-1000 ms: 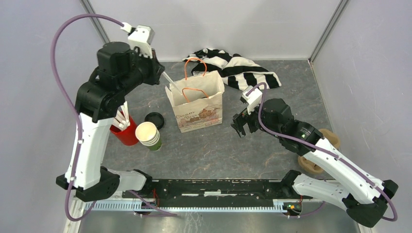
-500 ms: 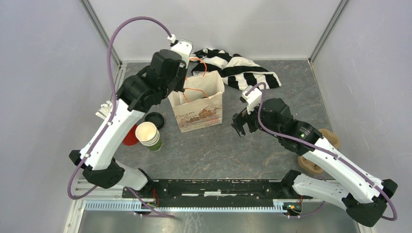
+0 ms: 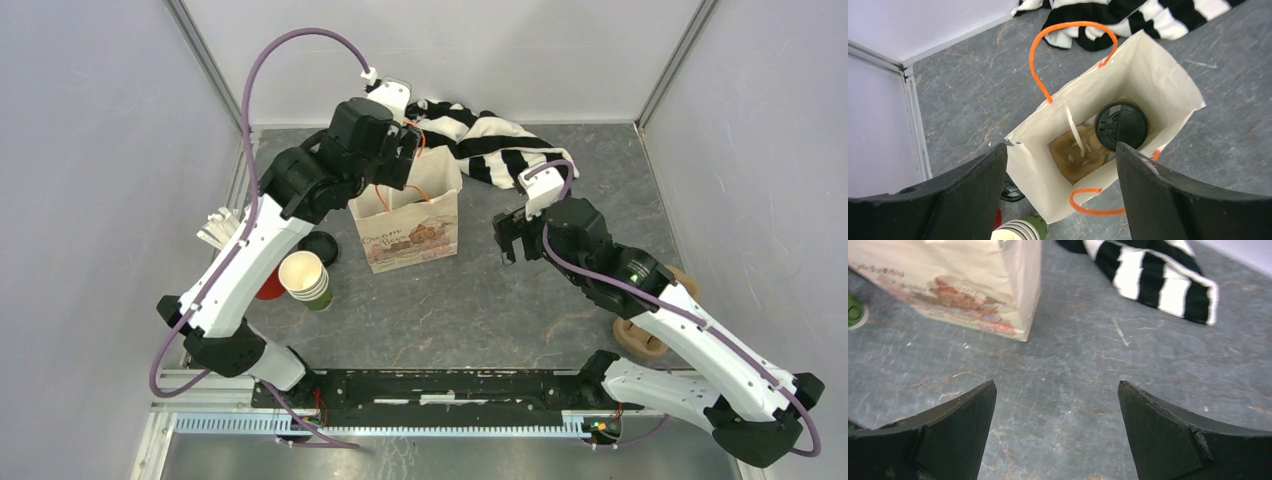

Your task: Pack the takeout coffee

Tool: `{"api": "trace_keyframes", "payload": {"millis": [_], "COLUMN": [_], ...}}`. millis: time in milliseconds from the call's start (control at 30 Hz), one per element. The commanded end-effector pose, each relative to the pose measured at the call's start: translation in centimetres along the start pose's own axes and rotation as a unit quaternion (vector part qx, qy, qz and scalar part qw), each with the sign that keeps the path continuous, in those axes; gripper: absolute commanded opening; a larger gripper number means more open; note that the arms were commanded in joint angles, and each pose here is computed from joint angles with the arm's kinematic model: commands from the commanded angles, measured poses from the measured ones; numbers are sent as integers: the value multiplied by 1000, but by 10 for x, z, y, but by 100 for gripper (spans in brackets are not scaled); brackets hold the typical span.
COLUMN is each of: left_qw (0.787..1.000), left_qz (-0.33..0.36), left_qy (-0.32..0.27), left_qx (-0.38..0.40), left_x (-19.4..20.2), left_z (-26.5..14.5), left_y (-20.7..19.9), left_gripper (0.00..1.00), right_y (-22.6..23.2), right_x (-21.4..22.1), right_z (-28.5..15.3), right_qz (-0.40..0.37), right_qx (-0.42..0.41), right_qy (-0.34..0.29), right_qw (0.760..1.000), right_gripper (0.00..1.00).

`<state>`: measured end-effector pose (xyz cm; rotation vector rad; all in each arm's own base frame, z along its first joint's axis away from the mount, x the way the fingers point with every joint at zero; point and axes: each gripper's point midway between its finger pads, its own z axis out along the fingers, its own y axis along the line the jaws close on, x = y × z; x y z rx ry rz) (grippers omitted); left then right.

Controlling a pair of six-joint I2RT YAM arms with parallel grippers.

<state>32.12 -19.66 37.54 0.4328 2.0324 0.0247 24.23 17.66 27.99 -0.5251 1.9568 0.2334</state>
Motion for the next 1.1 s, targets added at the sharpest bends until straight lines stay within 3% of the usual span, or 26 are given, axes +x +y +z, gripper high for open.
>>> {"api": "trace_keyframes", "payload": {"millis": [0, 200, 400, 567, 867, 1067], "left_qw": [995, 981, 937, 915, 911, 911], "left_qz": [-70, -132, -220, -240, -247, -251], "left_qy": [-71, -135, -256, -311, -325, -321], "left_qx": [12, 50, 90, 93, 63, 56], "left_x": [-36, -67, -99, -108, -101, -97], "left_z": [-44, -81, -137, -168, -189, -190], "left_y": [16, 21, 41, 59, 83, 87], "left_gripper": [87, 91, 99, 100, 100, 100], "right_y": [-36, -57, -79, -93, -108, -85], "right_x": [-27, -40, -83, -118, -156, -143], "right_z": [-25, -41, -74, -101, -132, -105], "right_qz": [15, 19, 25, 37, 77, 44], "right_qx": [84, 136, 176, 194, 217, 170], "right_qy": [-49, -64, -117, -162, -210, -178], "right_qw": [995, 989, 977, 967, 950, 968], "right_gripper": [98, 98, 98, 98, 98, 98]}}
